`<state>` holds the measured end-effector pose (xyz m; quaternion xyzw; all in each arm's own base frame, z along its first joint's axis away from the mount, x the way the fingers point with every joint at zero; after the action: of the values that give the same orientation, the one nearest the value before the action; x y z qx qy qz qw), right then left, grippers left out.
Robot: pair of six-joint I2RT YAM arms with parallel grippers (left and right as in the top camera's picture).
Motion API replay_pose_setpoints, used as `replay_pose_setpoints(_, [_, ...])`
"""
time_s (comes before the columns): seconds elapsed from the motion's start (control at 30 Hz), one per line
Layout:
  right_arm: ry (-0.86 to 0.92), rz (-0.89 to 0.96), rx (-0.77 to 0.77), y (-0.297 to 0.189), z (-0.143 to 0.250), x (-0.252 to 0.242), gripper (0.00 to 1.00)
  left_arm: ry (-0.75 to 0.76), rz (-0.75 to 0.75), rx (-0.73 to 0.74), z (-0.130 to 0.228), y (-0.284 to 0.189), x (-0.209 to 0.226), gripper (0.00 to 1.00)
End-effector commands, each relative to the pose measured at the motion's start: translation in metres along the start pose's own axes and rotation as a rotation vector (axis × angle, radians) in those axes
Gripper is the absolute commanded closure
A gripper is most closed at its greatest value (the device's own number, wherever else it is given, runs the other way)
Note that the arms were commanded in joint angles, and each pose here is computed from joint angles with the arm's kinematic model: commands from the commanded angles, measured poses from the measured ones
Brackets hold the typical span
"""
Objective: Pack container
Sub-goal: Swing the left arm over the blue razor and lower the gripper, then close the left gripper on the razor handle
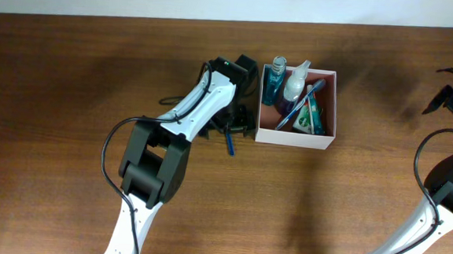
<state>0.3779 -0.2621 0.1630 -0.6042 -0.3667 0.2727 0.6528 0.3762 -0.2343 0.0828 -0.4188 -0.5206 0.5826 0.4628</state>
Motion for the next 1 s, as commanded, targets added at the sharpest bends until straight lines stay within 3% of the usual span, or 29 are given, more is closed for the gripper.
replay_pose_setpoints(0.0, [0.004, 0.012, -0.031, -0.014, 0.002, -0.001, 0.01, -0.021, -0.003, 0.009, 0.003, 0.005, 0.004, 0.01])
replay_pose_setpoints(0.53, [0.004, 0.013, -0.031, -0.014, 0.002, -0.001, 0.01, -0.075, 0.0, 0.006, 0.003, 0.027, 0.007, 0.03])
replay_pose_setpoints(0.6, [0.004, 0.012, -0.031, -0.014, 0.002, -0.001, 0.01, -0.075, -0.005, 0.011, 0.004, 0.029, 0.009, 0.31])
replay_pose_setpoints(0.63, [0.004, 0.012, -0.031, -0.014, 0.002, -0.001, 0.01, -0.075, -0.006, 0.013, 0.004, 0.03, 0.009, 0.37])
replay_pose_setpoints(0.77, [0.004, 0.013, -0.031, -0.014, 0.002, -0.001, 0.01, -0.075, -0.009, 0.015, 0.005, 0.031, 0.01, 0.58])
replay_pose_setpoints(0.97, [0.004, 0.013, -0.031, -0.014, 0.002, -0.001, 0.01, -0.075, -0.01, 0.015, 0.005, 0.031, 0.01, 0.78])
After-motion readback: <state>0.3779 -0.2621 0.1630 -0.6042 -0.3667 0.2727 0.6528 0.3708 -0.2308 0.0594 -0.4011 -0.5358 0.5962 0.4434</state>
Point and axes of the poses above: each gripper's point midway between its finger pads, its own y axis out along the fingers, its own x axis along the line the jaws close on, z = x × y, the point moved 6 cm from there along -y, back along the fingers, and after that the axes turned 7 degrees about -y, right-handed, at the moved point
